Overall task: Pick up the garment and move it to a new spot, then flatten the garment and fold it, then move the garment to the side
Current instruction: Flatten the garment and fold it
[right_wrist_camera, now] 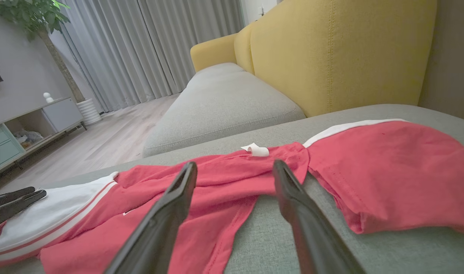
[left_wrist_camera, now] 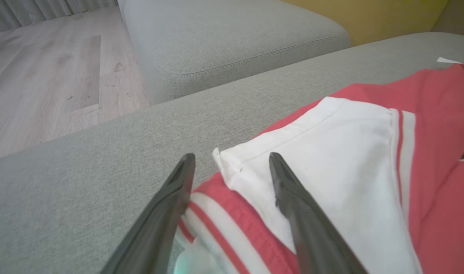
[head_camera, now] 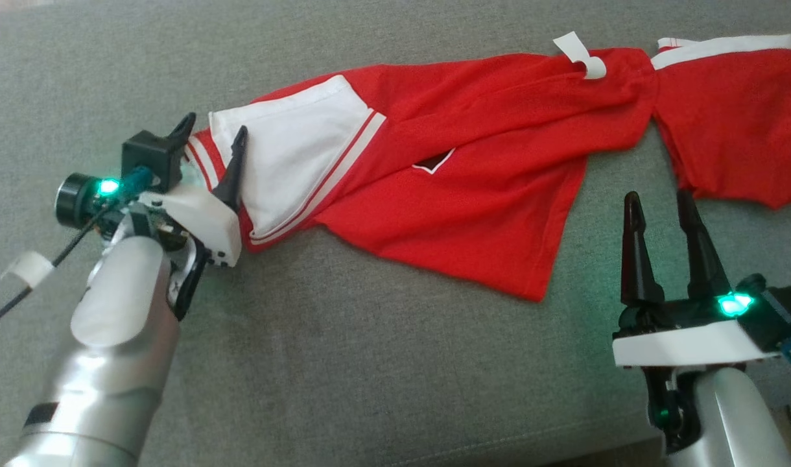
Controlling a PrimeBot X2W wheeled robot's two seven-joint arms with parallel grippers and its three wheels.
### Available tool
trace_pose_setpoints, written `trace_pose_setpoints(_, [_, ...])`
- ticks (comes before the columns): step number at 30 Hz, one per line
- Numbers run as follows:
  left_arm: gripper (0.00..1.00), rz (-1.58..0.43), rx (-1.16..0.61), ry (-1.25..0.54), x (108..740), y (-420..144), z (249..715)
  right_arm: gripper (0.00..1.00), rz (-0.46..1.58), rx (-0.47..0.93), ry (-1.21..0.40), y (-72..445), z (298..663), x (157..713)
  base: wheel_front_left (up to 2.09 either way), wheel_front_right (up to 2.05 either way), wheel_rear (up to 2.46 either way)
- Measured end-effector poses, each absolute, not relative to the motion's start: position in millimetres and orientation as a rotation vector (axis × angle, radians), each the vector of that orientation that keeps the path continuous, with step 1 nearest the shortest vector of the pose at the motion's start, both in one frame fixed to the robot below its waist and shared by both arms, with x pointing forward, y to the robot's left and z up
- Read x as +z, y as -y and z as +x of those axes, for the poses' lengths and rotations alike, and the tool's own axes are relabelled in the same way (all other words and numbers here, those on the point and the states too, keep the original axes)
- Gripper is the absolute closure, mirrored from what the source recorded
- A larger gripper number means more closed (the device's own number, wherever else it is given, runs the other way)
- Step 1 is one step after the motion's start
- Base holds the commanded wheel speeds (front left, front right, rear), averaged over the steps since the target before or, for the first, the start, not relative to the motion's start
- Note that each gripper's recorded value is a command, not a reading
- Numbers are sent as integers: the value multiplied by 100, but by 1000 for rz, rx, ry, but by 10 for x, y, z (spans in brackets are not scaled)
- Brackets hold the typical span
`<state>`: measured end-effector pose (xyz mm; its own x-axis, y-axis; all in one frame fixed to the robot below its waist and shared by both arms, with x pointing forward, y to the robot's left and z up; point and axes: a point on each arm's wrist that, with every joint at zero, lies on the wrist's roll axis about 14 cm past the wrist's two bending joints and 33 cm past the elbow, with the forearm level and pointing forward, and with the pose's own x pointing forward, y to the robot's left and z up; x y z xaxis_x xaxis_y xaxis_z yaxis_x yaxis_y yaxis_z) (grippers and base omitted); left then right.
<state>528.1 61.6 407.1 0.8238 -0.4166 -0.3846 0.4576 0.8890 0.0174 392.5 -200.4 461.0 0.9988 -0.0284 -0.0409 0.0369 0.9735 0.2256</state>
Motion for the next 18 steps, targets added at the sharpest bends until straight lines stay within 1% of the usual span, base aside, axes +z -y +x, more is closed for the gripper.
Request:
trace_pose_setpoints(12, [0,123,-506,-438,3939,-535,5279,0,229,-33,-55,1995,3924,4551,0,0,0])
trace_pose_setpoints(13, [13,125,-515,-445,3921,-515,5262,0,229,-33,-58,1996,3922,4543,0,0,0])
trace_pose_setpoints(14, [38,124,-523,-452,3902,-500,5246,0,229,-34,-60,1996,3920,4536,0,0,0])
trace_pose_setpoints(15, [38,123,-532,-458,3889,-481,5230,0,229,-34,-62,1996,3917,4531,0,0,0])
trace_pose_setpoints(16, [60,125,-545,-462,3879,-446,5209,0,229,-34,-63,1997,3914,4528,0,0,0])
trace_pose_setpoints(17, [90,124,-559,-465,3873,-406,5187,0,229,-33,-63,1994,3912,4528,0,0,0])
trace_pose_setpoints(18, [100,125,-574,-466,3872,-366,5167,0,230,-33,-64,1990,3908,4528,0,0,0])
